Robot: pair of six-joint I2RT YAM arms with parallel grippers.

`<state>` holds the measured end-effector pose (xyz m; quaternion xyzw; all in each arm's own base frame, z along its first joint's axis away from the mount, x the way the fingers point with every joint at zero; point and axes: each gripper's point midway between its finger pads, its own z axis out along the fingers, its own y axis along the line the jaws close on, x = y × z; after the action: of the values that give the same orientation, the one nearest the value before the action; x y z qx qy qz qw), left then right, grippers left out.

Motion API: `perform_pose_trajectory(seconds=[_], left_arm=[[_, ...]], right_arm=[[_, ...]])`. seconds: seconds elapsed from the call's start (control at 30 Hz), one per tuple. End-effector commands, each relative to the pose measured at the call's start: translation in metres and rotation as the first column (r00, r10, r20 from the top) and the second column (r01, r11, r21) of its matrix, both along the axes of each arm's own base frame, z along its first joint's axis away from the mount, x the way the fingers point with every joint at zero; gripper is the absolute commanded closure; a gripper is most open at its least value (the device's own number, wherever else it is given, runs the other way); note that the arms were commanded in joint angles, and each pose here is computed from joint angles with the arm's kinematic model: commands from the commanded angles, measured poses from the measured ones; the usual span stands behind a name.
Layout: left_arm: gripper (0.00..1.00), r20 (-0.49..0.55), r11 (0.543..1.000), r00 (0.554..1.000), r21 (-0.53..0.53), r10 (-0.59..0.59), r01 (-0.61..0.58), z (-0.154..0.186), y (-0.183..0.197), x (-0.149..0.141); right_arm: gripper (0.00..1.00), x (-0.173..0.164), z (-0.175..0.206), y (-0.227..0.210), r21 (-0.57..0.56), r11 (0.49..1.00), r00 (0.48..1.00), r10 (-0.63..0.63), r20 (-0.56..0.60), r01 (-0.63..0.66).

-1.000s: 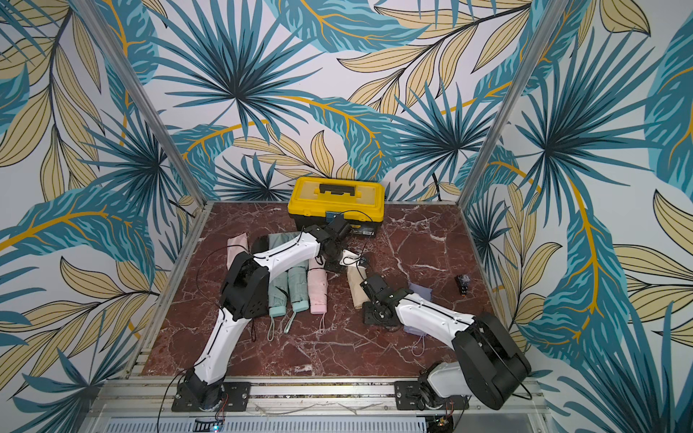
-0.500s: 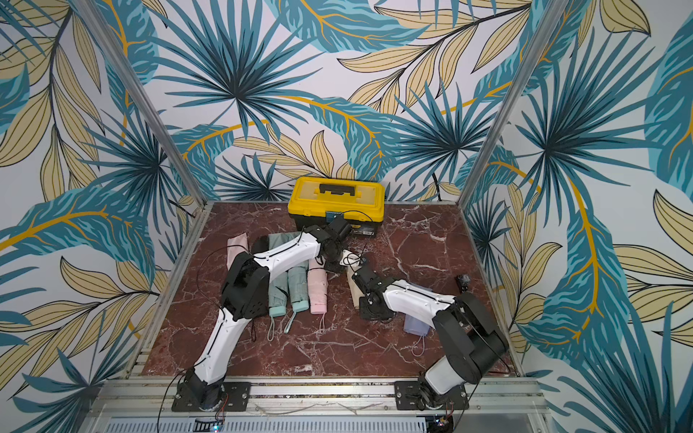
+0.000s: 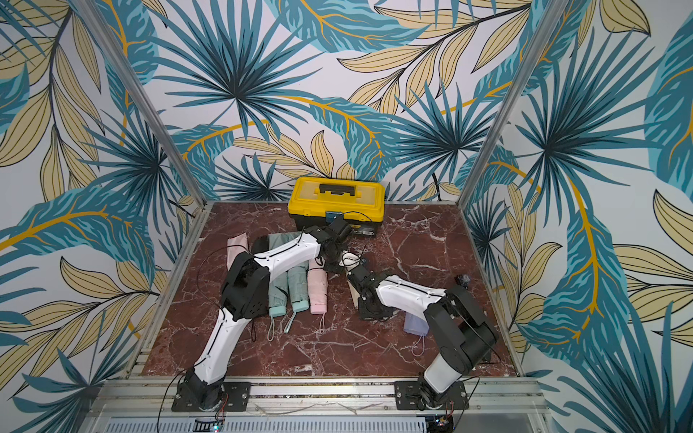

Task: Take umbrellas out of sleeves
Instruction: Take out the umbrella from the umbrella sleeve.

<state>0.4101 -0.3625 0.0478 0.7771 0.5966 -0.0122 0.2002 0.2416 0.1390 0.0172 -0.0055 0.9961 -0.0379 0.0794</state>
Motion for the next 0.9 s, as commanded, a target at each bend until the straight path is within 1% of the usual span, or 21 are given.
perform_pose_trajectory(seconds=[0.0, 0.17, 0.47, 0.87], left_arm=[[1.0, 0.013, 1.0, 1.0, -0.011, 0.008, -0.008, 0.013, 0.0, 0.0], [1.0, 0.031, 0.997, 0.997, -0.015, 0.07, -0.069, 0.018, 0.003, 0.011], [1.0, 0.047, 0.99, 0.989, -0.013, 0.139, -0.139, 0.018, 0.008, 0.025], [1.0, 0.057, 0.988, 0.986, -0.011, 0.157, -0.157, 0.02, 0.015, 0.033]], right_arm=[[1.0, -0.007, 0.002, -0.003, -0.002, 1.0, 1.0, 0.004, -0.012, -0.004], [1.0, -0.01, 0.006, 0.011, 0.111, 0.994, 1.0, 0.014, 0.02, -0.016], [1.0, -0.011, 0.011, 0.023, 0.209, 0.978, 0.999, 0.0, 0.048, -0.01], [1.0, -0.02, 0.011, 0.025, 0.234, 0.972, 0.999, 0.009, 0.043, -0.019]])
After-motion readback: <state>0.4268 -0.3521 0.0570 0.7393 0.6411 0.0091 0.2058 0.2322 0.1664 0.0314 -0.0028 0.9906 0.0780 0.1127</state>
